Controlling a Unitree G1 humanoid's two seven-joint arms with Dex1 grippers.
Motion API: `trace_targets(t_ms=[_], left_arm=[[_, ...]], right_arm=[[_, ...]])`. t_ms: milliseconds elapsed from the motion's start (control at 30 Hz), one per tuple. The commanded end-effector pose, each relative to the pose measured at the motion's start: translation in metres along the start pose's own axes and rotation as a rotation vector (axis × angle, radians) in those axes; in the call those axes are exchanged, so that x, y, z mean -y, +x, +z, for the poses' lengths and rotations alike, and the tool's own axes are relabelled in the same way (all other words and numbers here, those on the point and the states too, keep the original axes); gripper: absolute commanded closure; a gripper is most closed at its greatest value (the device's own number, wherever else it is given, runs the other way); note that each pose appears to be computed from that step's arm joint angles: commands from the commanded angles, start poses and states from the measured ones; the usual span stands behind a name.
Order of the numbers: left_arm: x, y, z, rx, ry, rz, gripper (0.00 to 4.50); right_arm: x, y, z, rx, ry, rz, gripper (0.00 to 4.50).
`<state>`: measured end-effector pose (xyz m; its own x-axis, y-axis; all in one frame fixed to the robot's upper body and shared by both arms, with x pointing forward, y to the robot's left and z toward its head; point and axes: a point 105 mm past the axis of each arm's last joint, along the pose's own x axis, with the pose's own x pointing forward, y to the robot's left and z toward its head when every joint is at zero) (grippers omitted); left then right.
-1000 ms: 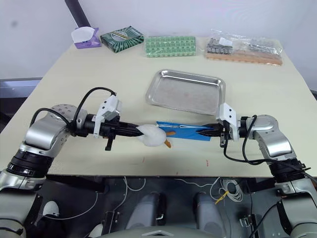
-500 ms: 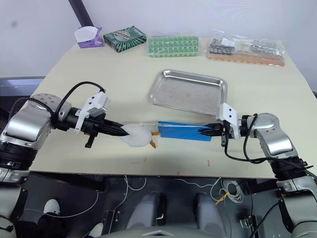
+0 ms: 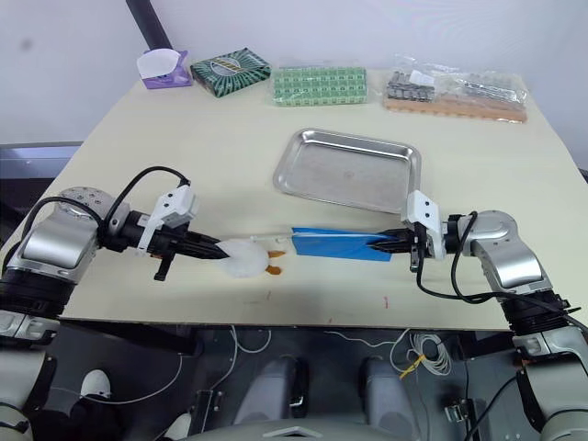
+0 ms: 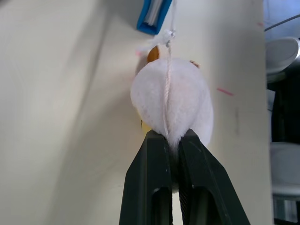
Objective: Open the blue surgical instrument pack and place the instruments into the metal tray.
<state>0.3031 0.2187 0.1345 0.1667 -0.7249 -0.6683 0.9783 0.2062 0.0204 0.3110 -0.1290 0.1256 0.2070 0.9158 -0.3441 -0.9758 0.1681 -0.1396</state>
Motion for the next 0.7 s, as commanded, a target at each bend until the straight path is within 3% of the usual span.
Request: trace_targets(t_ms=[33, 700], left_arm=[[-0.002, 0.004, -0.011, -0.026, -0.013, 0.028, 4.45], [0.0, 0.023, -0.01, 0.016, 0.002, 0.022, 4.45]], right_arm=[[0.006, -0.014, 0.014, 0.089, 0.041, -0.048, 4.5], [-0.004, -0.021, 0.09, 0.505, 0.201, 0.021, 4.5]])
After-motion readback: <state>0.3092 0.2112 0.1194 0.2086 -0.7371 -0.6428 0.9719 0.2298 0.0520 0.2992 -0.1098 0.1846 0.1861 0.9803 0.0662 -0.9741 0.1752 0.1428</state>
